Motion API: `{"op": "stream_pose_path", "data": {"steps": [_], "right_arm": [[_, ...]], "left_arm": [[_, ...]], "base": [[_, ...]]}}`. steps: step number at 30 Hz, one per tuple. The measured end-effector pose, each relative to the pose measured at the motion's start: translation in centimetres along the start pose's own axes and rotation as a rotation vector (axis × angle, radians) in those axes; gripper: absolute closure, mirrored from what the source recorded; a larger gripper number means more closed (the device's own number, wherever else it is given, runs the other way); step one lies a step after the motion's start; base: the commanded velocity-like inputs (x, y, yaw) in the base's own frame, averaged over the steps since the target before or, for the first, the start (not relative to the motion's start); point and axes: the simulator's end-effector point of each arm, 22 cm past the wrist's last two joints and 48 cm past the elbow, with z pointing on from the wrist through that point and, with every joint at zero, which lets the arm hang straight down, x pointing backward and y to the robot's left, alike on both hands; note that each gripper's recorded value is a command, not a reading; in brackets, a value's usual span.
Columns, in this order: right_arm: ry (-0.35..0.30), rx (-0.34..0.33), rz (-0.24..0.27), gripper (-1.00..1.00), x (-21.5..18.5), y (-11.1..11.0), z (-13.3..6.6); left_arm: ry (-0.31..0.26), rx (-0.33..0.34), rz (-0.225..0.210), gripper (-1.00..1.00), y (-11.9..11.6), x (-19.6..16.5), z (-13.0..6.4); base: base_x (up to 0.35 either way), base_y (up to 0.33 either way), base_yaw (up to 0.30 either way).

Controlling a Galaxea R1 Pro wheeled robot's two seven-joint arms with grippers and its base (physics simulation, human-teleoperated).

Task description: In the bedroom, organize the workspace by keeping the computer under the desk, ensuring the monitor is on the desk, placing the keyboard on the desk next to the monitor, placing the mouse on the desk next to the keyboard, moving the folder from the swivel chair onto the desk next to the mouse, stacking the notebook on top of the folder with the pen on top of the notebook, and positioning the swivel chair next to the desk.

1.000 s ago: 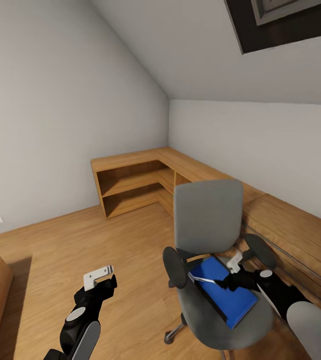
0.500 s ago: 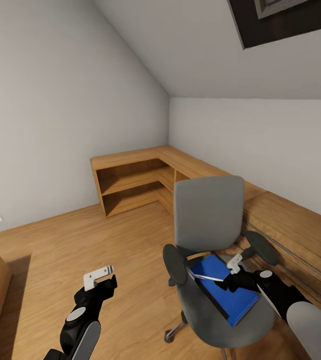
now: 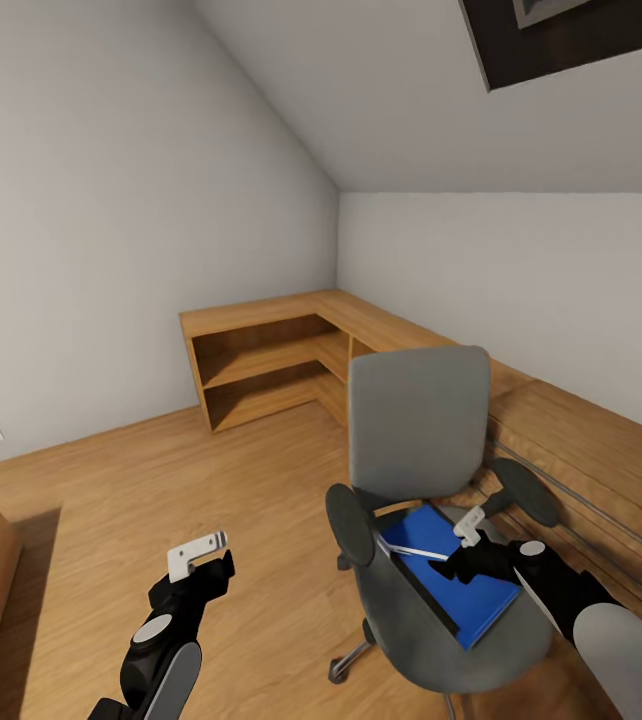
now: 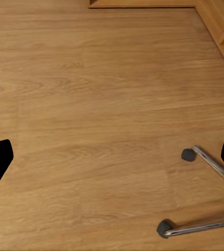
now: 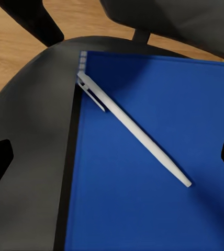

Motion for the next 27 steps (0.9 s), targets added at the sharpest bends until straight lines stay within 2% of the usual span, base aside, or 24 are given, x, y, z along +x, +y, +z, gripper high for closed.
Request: {"op": "stream_pose_path", "data": {"steps": [6,15,23,27], "right_arm": [[0.000,0.001,0.000,-1.00,0.0,0.0,0.0],[-0.001,0.002,0.000,-1.00,0.0,0.0,0.0],[-0.012,-0.002,-0.007,-1.00,-0.2,0.1,0.0],[-0.023,-0.008,-0.011,-1.00,0.0,0.2,0.0]], "left_arm": [[0.006,0.002,0.003,-1.00,-0.1,0.3,0.1],[0.008,0.008,0.008,-1.00,-0.3,0.4,0.0],[0.012,0.063,0.055,-1.00,-3.1,1.4,-0.9],[0.013,0.075,0.064,-1.00,-3.7,1.6,-1.1]], "base": [[0.047,0.000,0.000],[0.194,0.000,0.000],[0.013,0.000,0.000],[0.001,0.000,0.000]]}}
